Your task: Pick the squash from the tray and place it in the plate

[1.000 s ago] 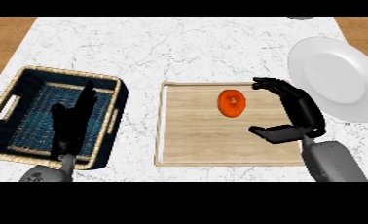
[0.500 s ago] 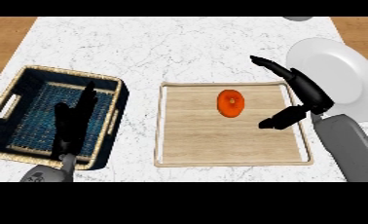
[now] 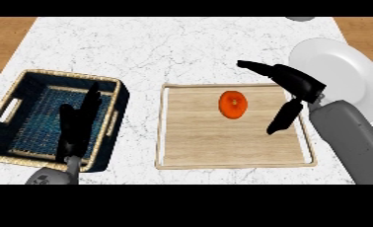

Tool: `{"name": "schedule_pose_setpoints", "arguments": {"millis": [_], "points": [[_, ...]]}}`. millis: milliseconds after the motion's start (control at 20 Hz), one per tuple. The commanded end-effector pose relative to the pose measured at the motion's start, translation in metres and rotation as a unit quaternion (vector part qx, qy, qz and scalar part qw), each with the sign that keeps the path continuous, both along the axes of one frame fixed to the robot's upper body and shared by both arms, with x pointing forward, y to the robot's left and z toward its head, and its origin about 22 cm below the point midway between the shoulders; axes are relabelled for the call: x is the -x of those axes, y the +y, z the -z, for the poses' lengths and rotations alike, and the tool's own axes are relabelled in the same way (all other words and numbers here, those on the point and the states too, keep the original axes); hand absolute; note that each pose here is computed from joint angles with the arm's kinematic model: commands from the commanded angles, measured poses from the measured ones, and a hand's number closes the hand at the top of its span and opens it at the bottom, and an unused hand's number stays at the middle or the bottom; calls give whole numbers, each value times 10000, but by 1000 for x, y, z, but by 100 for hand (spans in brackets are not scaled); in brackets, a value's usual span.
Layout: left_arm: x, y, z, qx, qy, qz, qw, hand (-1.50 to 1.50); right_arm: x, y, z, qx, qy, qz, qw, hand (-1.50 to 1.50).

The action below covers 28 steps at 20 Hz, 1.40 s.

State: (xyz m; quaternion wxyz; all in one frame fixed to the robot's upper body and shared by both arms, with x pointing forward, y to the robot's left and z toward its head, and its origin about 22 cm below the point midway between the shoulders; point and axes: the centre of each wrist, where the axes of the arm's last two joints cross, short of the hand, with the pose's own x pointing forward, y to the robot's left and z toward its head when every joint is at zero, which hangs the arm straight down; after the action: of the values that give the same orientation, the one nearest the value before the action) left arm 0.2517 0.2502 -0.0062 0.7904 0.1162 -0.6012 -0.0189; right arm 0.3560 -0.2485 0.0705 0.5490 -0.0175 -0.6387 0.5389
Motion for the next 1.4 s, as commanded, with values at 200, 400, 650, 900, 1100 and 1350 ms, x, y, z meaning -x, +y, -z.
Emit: {"name": "schedule_pose_setpoints", "arguments": {"millis": [200,400,650,900,1100,1350], "points": [[3,-16,-2,90,39,-15,10000,0,-12,31,17,594,388,-137,9974,-150],[1,-9,7,25,58,-46,10000,0,-20,23,18,667,426,-137,9968,-150],[8,6,16,64,-41,36,10000,0,-19,32,24,654,480,-275,9963,-150],[15,7,4,70,118,-1,9999,0,-6,51,48,681,547,-320,9957,-150],[-3,1,-1,72,27,91,9999,0,-10,31,53,659,612,-297,9955,-150],[-2,-5,6,89,83,34,9999,0,-19,41,54,802,596,-272,9946,-150]]}}
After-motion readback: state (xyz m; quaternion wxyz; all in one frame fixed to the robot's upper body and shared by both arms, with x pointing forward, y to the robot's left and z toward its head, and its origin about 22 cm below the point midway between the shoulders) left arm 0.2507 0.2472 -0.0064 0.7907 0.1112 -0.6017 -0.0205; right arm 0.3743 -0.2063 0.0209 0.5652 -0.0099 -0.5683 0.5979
